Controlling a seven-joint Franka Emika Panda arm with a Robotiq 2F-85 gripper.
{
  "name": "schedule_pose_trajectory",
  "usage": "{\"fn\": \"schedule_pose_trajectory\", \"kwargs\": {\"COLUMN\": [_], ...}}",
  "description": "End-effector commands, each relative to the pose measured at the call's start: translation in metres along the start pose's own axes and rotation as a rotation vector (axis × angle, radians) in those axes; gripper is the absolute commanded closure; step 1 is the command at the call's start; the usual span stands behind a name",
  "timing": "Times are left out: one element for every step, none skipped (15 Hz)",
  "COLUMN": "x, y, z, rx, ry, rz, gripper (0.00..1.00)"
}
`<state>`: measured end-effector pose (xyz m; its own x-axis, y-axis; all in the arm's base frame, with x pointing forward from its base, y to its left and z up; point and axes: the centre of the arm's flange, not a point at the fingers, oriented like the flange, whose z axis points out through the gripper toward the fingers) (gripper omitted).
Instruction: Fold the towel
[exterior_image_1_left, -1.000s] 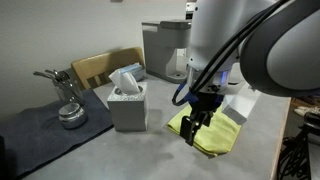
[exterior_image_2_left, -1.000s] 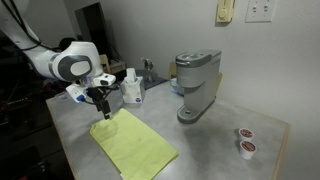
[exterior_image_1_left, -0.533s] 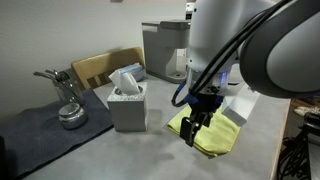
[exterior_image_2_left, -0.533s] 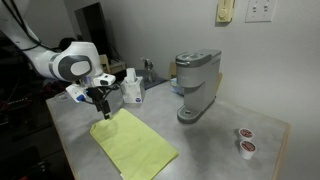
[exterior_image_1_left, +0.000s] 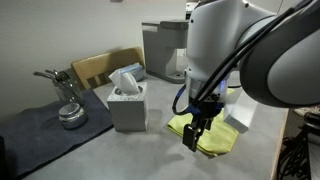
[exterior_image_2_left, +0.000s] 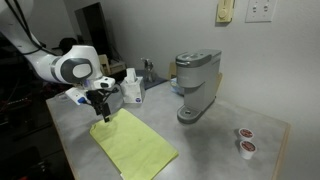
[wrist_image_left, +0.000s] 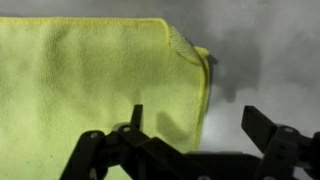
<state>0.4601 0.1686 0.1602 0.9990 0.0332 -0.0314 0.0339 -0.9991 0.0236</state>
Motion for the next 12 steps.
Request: {"fn": "schedule_pose_trajectory", "kwargs": {"x": [0.0075, 0.0074, 0.0076, 0.0078, 0.0078, 0.0082, 0.0085, 0.0088, 0.0088, 0.0091, 0.0095, 0.0100], "y": [-0.0055, -0.0066, -0.0077, -0.0085, -0.0090, -0.0096, -0.0101, -0.0103, -0.0107, -0.0109, -0.0110, -0.0109], "z": [0.0140, 0.0161, 0.0176, 0.0194, 0.0205, 0.0215, 0.0217, 0.0228, 0.0234, 0.0235, 0.0230, 0.0225], "rx": [-0.027, -0.028, -0.029, -0.030, -0.031, -0.031, -0.032, -0.033, -0.034, -0.035, -0.035, -0.035], "ry": [-0.029, -0.033, -0.035, -0.037, -0.039, -0.040, -0.040, -0.041, -0.042, -0.042, -0.043, -0.042], "rz": [-0.024, -0.027, -0.029, -0.031, -0.032, -0.033, -0.034, -0.035, -0.036, -0.037, -0.038, -0.039], "gripper": [0.00, 0.00, 0.00, 0.00, 0.00, 0.00, 0.00, 0.00, 0.12, 0.23, 0.33, 0.41]}}
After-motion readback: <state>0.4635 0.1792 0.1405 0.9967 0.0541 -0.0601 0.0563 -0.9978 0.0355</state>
